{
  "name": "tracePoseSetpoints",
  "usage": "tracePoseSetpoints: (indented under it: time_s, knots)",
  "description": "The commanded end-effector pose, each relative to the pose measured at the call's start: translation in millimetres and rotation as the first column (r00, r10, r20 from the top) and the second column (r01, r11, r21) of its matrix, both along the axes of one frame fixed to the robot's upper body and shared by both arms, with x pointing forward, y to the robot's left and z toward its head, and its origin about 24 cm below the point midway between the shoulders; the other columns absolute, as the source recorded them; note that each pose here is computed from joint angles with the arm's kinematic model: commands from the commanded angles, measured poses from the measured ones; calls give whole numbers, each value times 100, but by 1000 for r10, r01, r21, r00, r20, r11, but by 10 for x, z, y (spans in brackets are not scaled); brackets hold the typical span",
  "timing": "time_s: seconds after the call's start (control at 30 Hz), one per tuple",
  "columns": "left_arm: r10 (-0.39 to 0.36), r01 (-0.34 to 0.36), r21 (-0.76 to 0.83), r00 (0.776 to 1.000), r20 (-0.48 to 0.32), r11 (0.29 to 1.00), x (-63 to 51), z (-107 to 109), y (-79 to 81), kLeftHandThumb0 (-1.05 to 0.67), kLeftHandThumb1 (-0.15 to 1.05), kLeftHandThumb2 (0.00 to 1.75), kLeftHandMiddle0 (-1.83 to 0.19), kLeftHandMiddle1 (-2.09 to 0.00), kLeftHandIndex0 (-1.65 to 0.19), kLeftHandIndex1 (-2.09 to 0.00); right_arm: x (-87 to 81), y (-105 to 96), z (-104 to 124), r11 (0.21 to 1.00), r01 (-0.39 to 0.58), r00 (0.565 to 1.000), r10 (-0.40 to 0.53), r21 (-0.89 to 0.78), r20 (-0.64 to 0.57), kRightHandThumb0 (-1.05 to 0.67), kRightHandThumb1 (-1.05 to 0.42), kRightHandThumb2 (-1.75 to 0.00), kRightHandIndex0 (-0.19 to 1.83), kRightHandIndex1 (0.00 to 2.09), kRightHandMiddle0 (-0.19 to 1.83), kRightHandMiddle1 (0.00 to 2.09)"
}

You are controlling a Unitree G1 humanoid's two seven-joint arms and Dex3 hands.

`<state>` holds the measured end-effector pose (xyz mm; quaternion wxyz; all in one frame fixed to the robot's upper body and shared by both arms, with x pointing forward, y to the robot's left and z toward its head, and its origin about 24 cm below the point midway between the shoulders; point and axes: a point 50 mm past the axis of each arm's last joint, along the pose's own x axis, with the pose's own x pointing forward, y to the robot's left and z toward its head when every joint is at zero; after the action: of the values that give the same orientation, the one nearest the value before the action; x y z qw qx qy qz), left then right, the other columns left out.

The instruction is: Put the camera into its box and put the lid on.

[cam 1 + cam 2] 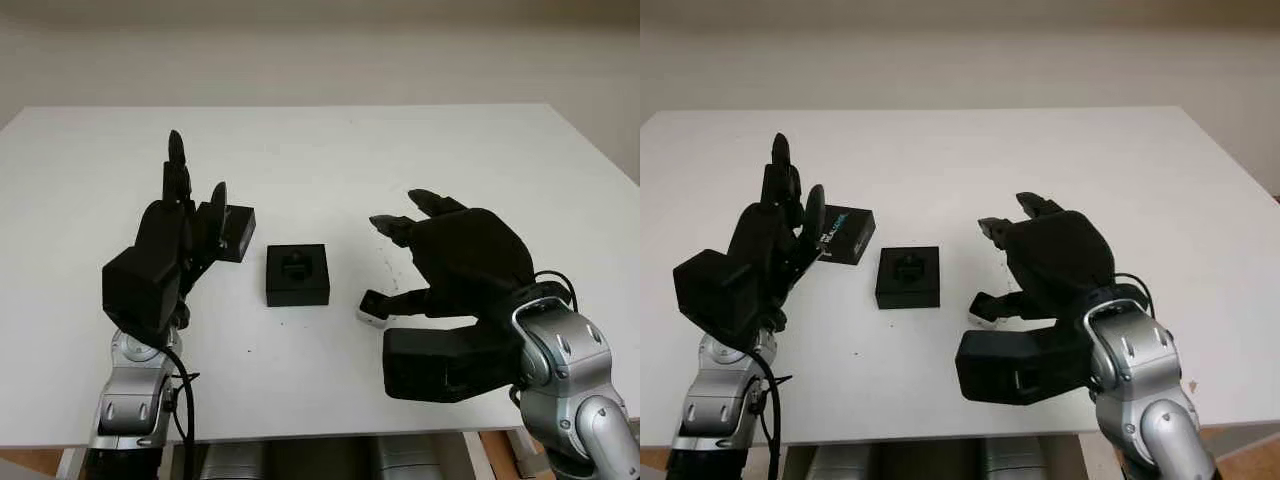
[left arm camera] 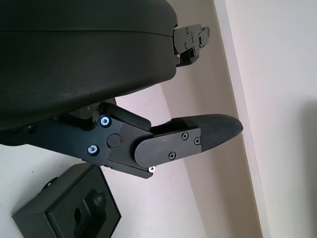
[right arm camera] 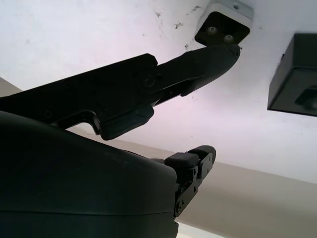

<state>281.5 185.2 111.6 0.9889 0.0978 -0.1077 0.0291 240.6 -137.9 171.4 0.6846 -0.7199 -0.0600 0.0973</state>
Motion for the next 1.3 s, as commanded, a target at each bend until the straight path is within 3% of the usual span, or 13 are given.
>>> tracePoseSetpoints:
  time_s: [0.0, 0.7, 1.13, 1.17, 1.23, 1.27]
  knots:
    - [-15, 15, -5, 1000, 23, 1000, 33, 67, -34, -66, 105, 62, 19, 0, 19, 0, -19, 47, 66, 1000, -4, 999, 4, 3, 37, -84, -102, -6, 23, 8, 42, 10]
    - [-30, 30, -19, 1000, 4, 999, 53, 57, -34, -69, 105, 58, 19, 0, 19, 0, -215, 109, -140, 994, 66, 994, -59, 85, -87, -82, -102, -5, 14, 3, 43, 7]
    - [-34, 34, -11, 999, 2, 999, 55, 62, -33, -69, 105, 57, 19, 0, 19, 0, -171, 107, -334, 992, 127, 992, -127, 0, -19, -78, -105, -7, 13, 5, 49, 15]
    - [-33, 33, -11, 999, -1, 999, 55, 62, -33, -69, 105, 57, 19, 0, 19, 0, -160, 107, -351, 992, 129, 992, -129, -8, -9, -78, -105, -8, 13, 5, 41, 29]
    - [-34, 34, -11, 999, -2, 999, 53, 62, -32, -69, 105, 57, 19, 0, 19, 0, -137, 106, -389, 991, 134, 991, -133, -18, 12, -76, -105, -7, 15, 6, 3, 100]
    - [-34, 34, -11, 999, -2, 999, 51, 63, -33, -69, 105, 57, 19, 0, 19, 0, -126, 105, -408, 990, 137, 990, -137, -21, 18, -75, -105, -7, 15, 6, -3, 112]
